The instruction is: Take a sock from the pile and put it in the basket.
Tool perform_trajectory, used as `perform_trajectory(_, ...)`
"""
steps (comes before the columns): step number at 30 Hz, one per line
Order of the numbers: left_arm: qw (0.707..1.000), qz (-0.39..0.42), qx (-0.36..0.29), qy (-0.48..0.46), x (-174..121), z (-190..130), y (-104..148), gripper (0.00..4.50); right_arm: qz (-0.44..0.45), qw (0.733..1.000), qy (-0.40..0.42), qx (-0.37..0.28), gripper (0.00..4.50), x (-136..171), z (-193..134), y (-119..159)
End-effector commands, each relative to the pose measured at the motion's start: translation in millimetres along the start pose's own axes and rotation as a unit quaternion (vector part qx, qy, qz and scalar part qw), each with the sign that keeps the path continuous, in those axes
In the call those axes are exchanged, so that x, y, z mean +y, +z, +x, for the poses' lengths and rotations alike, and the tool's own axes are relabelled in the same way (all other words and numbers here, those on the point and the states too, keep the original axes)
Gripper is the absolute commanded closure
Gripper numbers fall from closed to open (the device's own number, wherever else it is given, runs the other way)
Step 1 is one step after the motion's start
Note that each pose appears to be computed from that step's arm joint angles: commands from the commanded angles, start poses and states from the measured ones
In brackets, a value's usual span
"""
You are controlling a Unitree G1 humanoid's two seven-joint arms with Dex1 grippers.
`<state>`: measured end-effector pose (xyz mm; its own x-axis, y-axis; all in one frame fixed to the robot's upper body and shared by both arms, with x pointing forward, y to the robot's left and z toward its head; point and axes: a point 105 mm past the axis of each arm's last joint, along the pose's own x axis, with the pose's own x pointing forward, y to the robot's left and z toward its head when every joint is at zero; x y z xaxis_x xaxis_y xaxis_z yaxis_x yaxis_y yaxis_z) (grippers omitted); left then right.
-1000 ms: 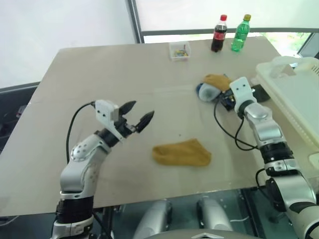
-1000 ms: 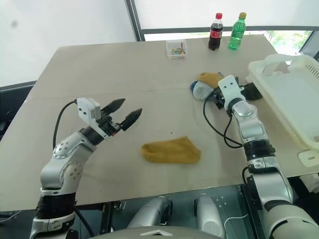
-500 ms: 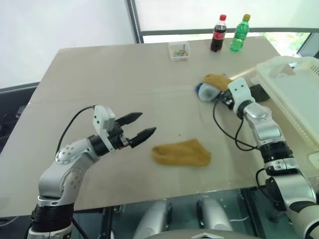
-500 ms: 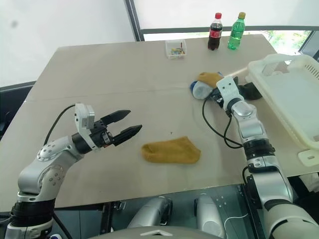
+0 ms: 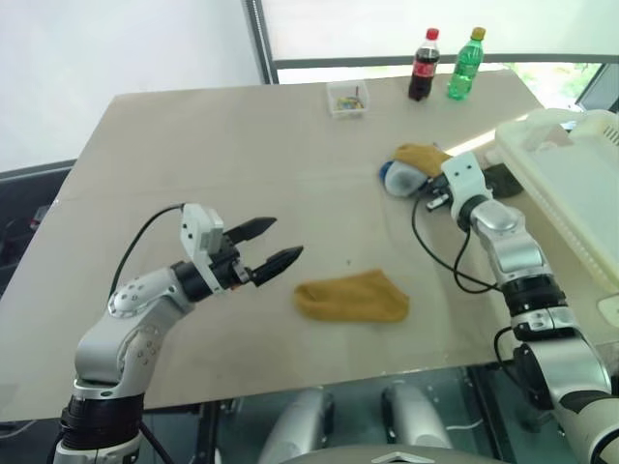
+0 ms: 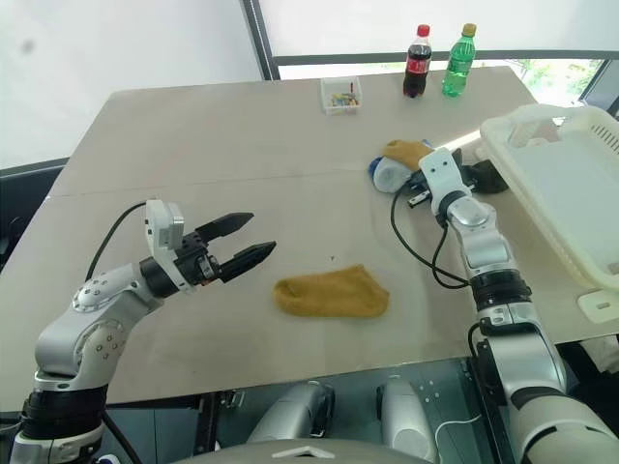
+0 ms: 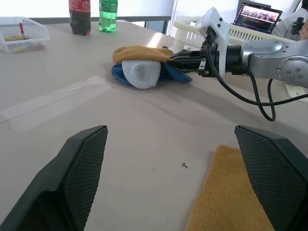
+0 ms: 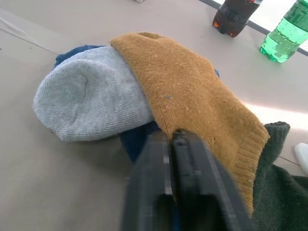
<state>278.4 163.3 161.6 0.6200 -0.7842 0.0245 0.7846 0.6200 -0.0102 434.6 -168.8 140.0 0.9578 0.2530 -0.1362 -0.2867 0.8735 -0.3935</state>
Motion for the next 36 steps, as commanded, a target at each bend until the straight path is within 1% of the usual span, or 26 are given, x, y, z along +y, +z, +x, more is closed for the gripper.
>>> perform_trajectory(1,1.000,0.017,-0.018,-0.002,-2.5,0.2,11.2,0.00,0.008,0.999,-0.006,-0.031,4.48,-8.7,0.4,18.8)
perform_trajectory(5,1.000,0.016,-0.020,-0.001,-2.6,-0.2,11.4,0.00,0.014,0.999,0.019,-0.040,4.48,-0.2,0.3,22.1)
perform_trajectory(8,1.000,0.016,-0.018,0.000,-1.5,-1.3,10.9,0.00,0.036,0.989,0.112,-0.094,4.48,33.9,-7.0,44.6)
perform_trajectory(10,1.000,0.016,-0.018,0.000,-1.5,-1.4,10.8,0.00,0.049,0.979,0.168,-0.109,4.48,54.7,-14.3,51.7)
perform_trajectory(13,1.000,0.015,-0.018,0.000,-1.6,-0.9,10.6,0.00,0.052,0.966,0.228,-0.111,4.48,80.2,-24.3,53.2)
perform_trajectory(16,1.000,0.014,-0.018,0.000,-0.6,-0.3,10.1,0.00,0.051,0.954,0.278,-0.099,4.48,103.3,-32.1,48.5)
perform_trajectory(20,1.000,0.012,-0.019,0.002,0.2,-0.4,9.2,0.00,0.041,0.928,0.357,-0.097,4.48,138.1,-46.9,46.4)
perform_trajectory(23,1.000,0.010,-0.017,0.005,1.1,-3.2,7.7,0.00,0.010,0.898,0.428,-0.105,4.48,162.9,-62.6,47.9)
perform_trajectory(25,1.000,0.008,-0.013,0.007,1.7,-6.1,6.3,0.00,-0.008,0.885,0.454,-0.108,4.48,171.9,-69.5,47.5)
perform_trajectory(28,1.000,0.005,-0.001,0.008,1.7,-10.8,2.8,0.00,-0.032,0.879,0.463,-0.108,4.48,176.4,-72.6,46.0)
perform_trajectory(30,1.000,0.005,0.008,0.011,1.9,-14.1,0.2,0.00,-0.046,0.878,0.465,-0.105,4.48,174.4,-74.2,43.5)
perform_trajectory(32,1.000,0.001,0.010,0.014,2.5,-17.2,-1.1,0.00,-0.049,0.871,0.479,-0.097,4.48,172.1,-79.2,39.7)
perform_trajectory(35,0.999,0.000,0.025,0.025,6.3,-21.9,-7.5,0.00,-0.057,0.867,0.486,-0.097,4.48,162.9,-86.2,36.2)
perform_trajectory(36,0.999,-0.002,0.030,0.028,7.6,-22.9,-9.8,0.00,-0.065,0.867,0.484,-0.096,3.92,160.1,-87.6,34.4)
